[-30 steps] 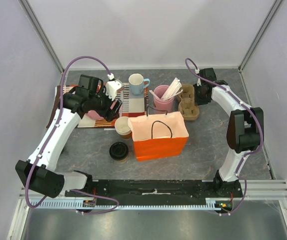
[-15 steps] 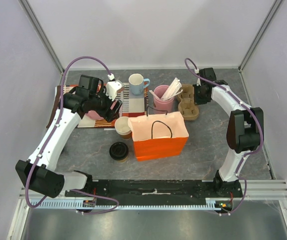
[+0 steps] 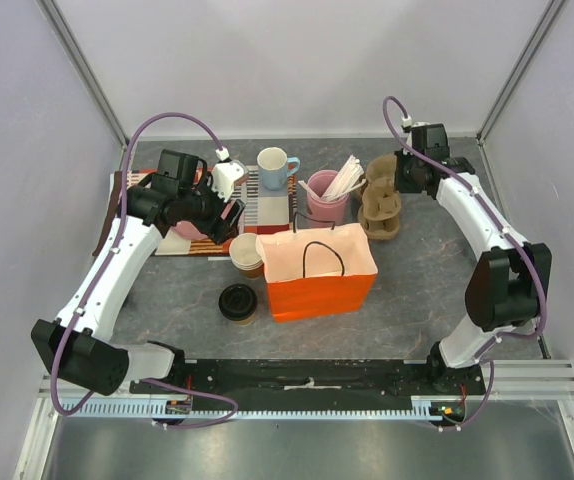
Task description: Pack the takeout coffee
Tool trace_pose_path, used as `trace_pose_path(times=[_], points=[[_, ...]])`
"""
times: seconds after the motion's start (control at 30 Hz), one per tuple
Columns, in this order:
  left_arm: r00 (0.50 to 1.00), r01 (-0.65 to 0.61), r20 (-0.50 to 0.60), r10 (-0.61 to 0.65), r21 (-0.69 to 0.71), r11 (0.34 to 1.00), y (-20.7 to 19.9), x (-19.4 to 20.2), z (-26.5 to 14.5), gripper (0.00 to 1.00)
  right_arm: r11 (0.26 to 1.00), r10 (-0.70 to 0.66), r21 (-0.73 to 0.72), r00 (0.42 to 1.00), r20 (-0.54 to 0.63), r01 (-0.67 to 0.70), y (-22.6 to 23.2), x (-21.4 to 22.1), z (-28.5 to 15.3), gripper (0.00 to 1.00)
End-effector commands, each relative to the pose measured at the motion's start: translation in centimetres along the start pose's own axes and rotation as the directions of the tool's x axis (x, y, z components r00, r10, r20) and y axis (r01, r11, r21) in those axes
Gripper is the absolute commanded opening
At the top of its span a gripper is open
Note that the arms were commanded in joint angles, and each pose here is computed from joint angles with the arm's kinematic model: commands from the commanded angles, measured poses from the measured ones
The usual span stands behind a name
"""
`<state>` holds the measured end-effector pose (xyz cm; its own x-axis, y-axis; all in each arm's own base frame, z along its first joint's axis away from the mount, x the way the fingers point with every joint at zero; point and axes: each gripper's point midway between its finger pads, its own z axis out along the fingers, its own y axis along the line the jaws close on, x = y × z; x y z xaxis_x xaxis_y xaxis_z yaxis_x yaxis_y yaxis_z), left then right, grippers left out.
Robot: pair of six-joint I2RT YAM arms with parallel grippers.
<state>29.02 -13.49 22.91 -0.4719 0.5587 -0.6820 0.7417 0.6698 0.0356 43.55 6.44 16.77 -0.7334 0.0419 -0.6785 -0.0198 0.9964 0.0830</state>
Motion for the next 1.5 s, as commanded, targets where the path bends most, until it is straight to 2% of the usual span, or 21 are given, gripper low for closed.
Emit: trace_pose_path(times=[0.0, 0.2, 0.37, 0.53, 0.6, 0.77, 0.9, 0.93, 1.0, 1.07, 1.17, 1.27, 1.37, 1.43, 1.47], points=[[0.999, -0.032, 0.027, 0.031, 0.023, 0.999, -0.2, -0.6, -0.2, 0.76, 0.999, 0.018, 0.027, 0.993, 0.117, -0.021, -0.4, -2.7, -2.4, 0.0], [0.999, -0.038, 0.039, 0.037, 0.018, 0.999, -0.2, -1.0, -0.5, 0.76, 1.0, 0.002, 0.027, 0.972, 0.236, -0.009, -0.3, -5.7, -6.1, 0.0], [0.998, -0.032, 0.052, 0.032, -0.001, 0.999, 0.0, -1.6, -1.0, 0.76, 0.997, -0.04, 0.081, 0.93, 0.365, 0.011, -1.3, -8.9, -11.5, 0.0], [0.996, -0.02, 0.084, 0.024, -0.045, 0.999, 0.6, -2.8, -2.2, 0.76, 0.994, -0.103, 0.073, 0.835, 0.54, 0.076, -0.8, -12.7, -19.6, 0.0], [0.994, -0.02, 0.109, 0.026, -0.056, 0.998, 0.6, -3.6, -3.0, 0.77, 0.989, -0.136, 0.033, 0.794, 0.593, 0.144, 0.4, -13.6, -22.3, 0.0], [0.985, -0.043, 0.171, 0.036, 0.036, 0.998, -1.6, -4.9, -4.8, 0.77, 0.956, -0.146, -0.081, 0.695, 0.704, 0.283, 3.5, -14.3, -28.4, 0.0], [0.979, -0.071, 0.198, 0.046, 0.118, 0.99, -3.5, -5.1, -5.6, 0.77, 0.843, -0.13, -0.25, 0.632, 0.764, 0.476, 8.1, -13.4, -32.5, 0.0], [0.979, -0.071, 0.199, 0.045, 0.129, 0.989, -3.8, -5.0, -5.9, 0.77, 0.766, -0.12, -0.322, 0.616, 0.778, 0.556, 10.1, -12.2, -33.9, 0.0], [0.975, -0.082, 0.218, 0.045, 0.164, 0.983, -4.6, -5.2, -6.2, 0.77, 0.692, -0.102, -0.38, 0.604, 0.79, 0.614, 11.6, -11.1, -35.1, 0.0], [0.969, -0.093, 0.244, 0.042, 0.204, 0.974, -5.6, -5.5, -6.7, 0.77, 0.585, -0.092, -0.425, 0.578, 0.811, 0.69, 13.2, -9.3, -36.9, 0.0], [0.962, -0.1, 0.273, 0.025, 0.265, 0.959, -6.9, -6.0, -7.3, 0.77, 0.488, -0.091, -0.458, 0.565, 0.82, 0.743, 14.2, -6.6, -38.0, 0.0], [0.956, -0.123, 0.292, 0.032, 0.297, 0.947, -7.9, -6.7, -7.5, 0.77, 0.418, -0.104, -0.467, 0.552, 0.827, 0.779, 14.6, -4.0, -38.4, 0.0], [0.953, -0.143, 0.301, 0.044, 0.314, 0.939, -8.7, -7.5, -7.5, 0.77, 0.372, -0.117, -0.498, 0.572, 0.812, 0.783, 14.7, -1.4, -37.4, 0.0], [0.949, -0.168, 0.31, 0.063, 0.326, 0.93, -9.4, -8.0, -7.3, 0.78, 0.347, -0.121, -0.474, 0.54, 0.833, 0.809, 14.7, -0.3, -38.0, 0.0], [0.946, -0.18, 0.314, 0.076, 0.316, 0.932, -9.4, -8.4, -7.3, 0.78, 0.334, -0.125, -0.485, 0.548, 0.827, 0.808, 14.7, 0.5, -37.4, 0.0]])
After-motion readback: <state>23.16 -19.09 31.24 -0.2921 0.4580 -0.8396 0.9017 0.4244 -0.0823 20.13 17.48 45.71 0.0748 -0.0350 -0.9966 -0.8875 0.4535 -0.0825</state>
